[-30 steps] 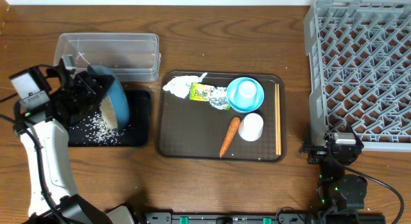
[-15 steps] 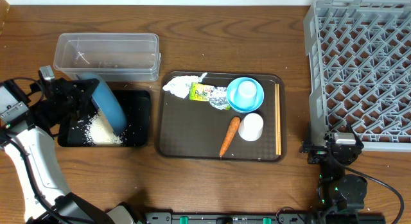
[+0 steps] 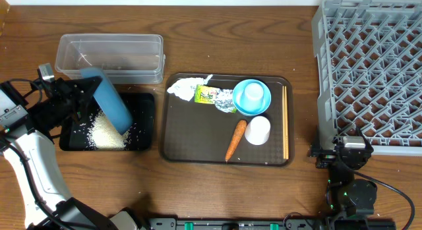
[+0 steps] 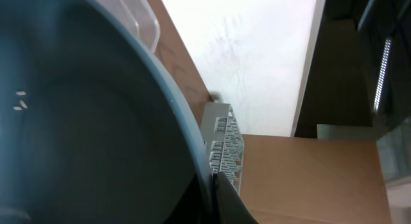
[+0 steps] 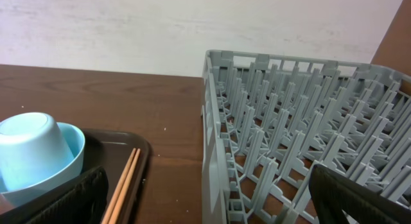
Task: Sort waste into correct bins and load items into the dishwasher rack
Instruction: 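Tilt the plate with the left gripper to dump rice onto black tray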
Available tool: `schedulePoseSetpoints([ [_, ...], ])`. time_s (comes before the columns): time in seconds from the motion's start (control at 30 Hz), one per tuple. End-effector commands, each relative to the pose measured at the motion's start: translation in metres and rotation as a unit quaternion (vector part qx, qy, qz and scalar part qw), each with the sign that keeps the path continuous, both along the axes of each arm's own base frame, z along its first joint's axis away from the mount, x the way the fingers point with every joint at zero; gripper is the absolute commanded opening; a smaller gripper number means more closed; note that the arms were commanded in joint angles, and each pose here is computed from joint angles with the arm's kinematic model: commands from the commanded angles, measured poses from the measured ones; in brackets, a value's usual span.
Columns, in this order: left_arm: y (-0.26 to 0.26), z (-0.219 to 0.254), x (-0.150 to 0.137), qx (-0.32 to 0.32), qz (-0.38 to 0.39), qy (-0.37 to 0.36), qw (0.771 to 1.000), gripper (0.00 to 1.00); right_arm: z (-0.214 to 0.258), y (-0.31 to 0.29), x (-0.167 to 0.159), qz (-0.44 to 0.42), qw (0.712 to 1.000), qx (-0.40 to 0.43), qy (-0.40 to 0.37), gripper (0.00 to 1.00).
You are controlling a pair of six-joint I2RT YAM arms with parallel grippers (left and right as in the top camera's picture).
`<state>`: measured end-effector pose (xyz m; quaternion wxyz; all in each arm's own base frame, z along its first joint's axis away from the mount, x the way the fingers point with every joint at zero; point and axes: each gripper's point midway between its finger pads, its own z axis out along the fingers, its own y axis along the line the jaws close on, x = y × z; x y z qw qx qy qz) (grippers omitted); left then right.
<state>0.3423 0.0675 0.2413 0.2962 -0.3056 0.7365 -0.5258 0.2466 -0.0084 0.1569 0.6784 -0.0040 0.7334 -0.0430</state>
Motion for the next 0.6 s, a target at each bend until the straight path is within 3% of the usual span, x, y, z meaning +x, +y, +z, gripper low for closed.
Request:
schedulePoseSetpoints([
  [0.0, 0.005, 0.003, 0.0, 0.016, 0.004, -0.013, 1.0, 0.06, -0.002, -0.001, 0.0, -0.001, 1.0, -0.004, 0.003, 0.99],
  [0.1, 0.001, 0.004, -0.004, -0.014, -0.003, -0.003, 1.0, 0.06, -0.002, -0.001, 0.0, -0.001, 1.0, -0.004, 0.003, 0.99],
  [0.27, -0.001, 0.005, -0.005, -0.011, -0.008, -0.008, 1.0, 0.06, -0.002, -0.001, 0.0, -0.001, 1.0, -0.004, 0.003, 0.99],
  [0.3, 0.002, 0.003, -0.003, 0.013, -0.006, -0.019, 1.0, 0.06, -0.002, -0.001, 0.0, -0.001, 1.0, -0.004, 0.003, 0.99],
  [0.37, 0.012, -0.007, -0.001, 0.039, 0.017, 0.0, 0.999, 0.06, -0.002, -0.001, 0.0, -0.001, 1.0, -0.004, 0.003, 0.99],
  [0.4, 0.011, -0.008, -0.003, 0.019, 0.021, 0.013, 1.0, 0.06, -0.002, -0.001, 0.0, -0.001, 1.0, -0.004, 0.003, 0.99],
  [0.57, 0.003, 0.004, -0.005, 0.009, -0.011, -0.026, 1.0, 0.06, -0.002, -0.001, 0.0, -0.001, 1.0, -0.004, 0.003, 0.99],
])
